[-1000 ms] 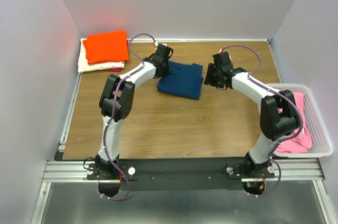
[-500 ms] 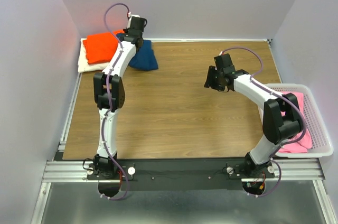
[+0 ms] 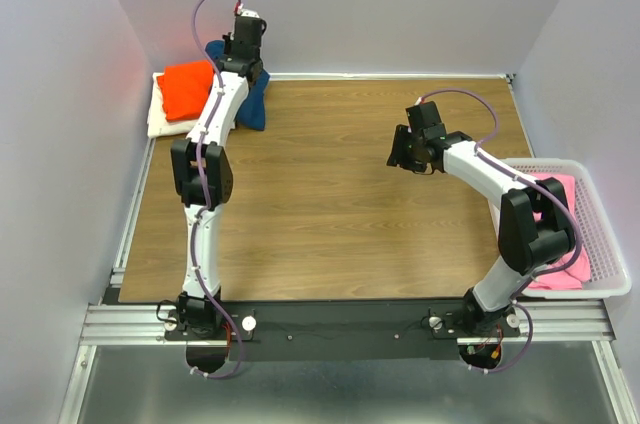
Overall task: Fold and stack the t-shirts
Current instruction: Neatly place the folded tshirt to the corner, then reset both grippers
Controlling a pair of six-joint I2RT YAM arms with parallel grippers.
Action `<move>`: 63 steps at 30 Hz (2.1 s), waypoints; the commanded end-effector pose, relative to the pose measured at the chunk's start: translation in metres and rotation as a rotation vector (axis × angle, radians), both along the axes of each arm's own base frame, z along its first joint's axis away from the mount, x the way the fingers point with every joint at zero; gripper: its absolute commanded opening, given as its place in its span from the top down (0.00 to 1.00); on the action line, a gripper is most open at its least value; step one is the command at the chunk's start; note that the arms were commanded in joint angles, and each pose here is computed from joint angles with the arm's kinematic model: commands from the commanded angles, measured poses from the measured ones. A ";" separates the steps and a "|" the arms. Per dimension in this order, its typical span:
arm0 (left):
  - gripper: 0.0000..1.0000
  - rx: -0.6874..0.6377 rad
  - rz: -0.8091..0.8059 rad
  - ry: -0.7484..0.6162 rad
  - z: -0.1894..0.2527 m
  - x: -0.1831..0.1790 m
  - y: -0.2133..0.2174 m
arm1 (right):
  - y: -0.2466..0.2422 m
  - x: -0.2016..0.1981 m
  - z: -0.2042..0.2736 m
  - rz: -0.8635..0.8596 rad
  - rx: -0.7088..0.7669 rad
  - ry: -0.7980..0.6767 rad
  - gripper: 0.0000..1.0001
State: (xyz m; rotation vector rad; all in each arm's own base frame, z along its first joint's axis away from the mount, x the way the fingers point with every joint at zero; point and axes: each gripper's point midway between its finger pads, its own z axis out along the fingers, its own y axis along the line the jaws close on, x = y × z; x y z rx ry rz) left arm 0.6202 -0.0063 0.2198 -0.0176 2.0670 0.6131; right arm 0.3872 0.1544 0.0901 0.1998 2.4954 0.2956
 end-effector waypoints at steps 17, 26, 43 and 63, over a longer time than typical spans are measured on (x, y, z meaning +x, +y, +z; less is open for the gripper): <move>1.00 -0.030 -0.084 -0.256 0.130 -0.009 0.008 | 0.000 -0.001 0.008 0.013 -0.009 -0.003 0.44; 1.00 -0.038 -0.082 -0.273 0.140 -0.014 0.017 | 0.000 0.000 0.010 0.012 -0.009 -0.008 0.44; 0.73 -0.110 0.096 -0.166 0.050 0.008 0.110 | 0.004 0.004 0.002 0.027 -0.010 0.017 0.44; 0.02 -0.606 -0.035 -0.368 0.109 -0.028 0.068 | -0.005 0.001 0.030 -0.025 -0.004 -0.054 0.44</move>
